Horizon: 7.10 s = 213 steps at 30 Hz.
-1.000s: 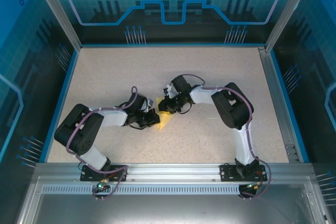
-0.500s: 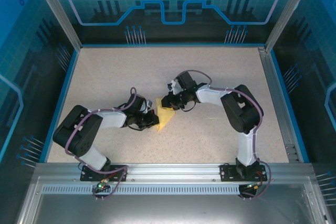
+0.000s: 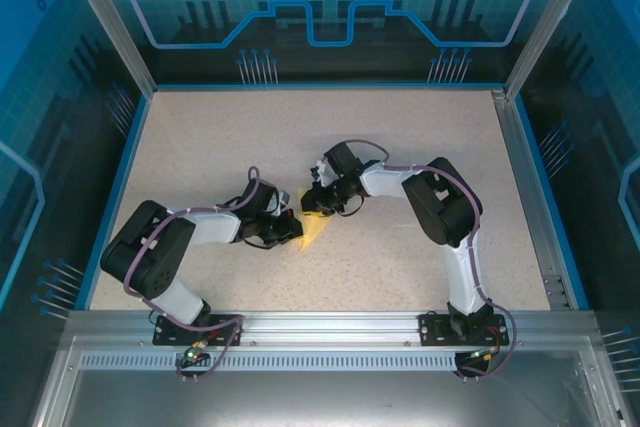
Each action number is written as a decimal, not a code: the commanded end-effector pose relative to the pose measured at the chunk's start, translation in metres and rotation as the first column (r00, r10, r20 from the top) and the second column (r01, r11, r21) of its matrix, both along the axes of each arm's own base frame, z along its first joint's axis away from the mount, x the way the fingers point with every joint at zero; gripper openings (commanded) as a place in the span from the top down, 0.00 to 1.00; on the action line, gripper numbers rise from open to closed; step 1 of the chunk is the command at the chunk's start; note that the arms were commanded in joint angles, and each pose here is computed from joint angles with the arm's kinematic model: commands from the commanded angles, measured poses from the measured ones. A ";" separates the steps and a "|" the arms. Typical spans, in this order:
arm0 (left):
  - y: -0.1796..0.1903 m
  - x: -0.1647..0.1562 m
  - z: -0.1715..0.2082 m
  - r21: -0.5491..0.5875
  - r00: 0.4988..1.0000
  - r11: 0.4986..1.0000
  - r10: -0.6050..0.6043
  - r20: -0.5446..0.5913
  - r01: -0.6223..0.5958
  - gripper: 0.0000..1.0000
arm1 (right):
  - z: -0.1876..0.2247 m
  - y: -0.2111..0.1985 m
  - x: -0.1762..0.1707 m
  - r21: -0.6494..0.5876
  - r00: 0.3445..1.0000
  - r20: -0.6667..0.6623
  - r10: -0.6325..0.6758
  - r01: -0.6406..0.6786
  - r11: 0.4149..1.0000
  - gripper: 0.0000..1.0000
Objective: Fold a paper plane with a square sheet of paper (pick it up from the middle)
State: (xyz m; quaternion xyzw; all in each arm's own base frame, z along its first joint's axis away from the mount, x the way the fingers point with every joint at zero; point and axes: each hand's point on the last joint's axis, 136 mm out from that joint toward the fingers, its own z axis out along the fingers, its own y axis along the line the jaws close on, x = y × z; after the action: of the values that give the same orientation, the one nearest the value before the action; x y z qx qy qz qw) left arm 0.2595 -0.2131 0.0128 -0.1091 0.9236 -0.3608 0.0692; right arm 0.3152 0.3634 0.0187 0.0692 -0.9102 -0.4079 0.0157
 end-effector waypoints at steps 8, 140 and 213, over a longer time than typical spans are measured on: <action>0.013 -0.023 0.002 0.044 0.998 0.998 -0.050 -0.049 0.052 0.78 | -0.028 -0.013 -0.013 -0.096 0.999 -0.041 0.008 -0.012 0.995 0.79; 0.006 -0.004 -0.032 0.173 0.994 0.984 0.051 -0.093 -0.034 0.96 | -0.021 -0.012 -0.015 -0.085 0.999 -0.040 -0.010 0.007 0.996 0.81; 0.031 -0.055 -0.068 0.253 0.981 0.961 -0.067 -0.180 0.112 1.00 | 0.055 -0.062 0.082 -0.031 0.973 0.200 -0.112 0.120 0.992 0.81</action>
State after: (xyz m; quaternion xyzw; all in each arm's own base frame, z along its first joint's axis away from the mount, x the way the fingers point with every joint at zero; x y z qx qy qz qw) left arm 0.2716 -0.2318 0.0089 -0.0648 0.9241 -0.3619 0.1039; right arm 0.4092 0.2931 0.0410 0.0353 -0.9304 -0.3566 -0.0769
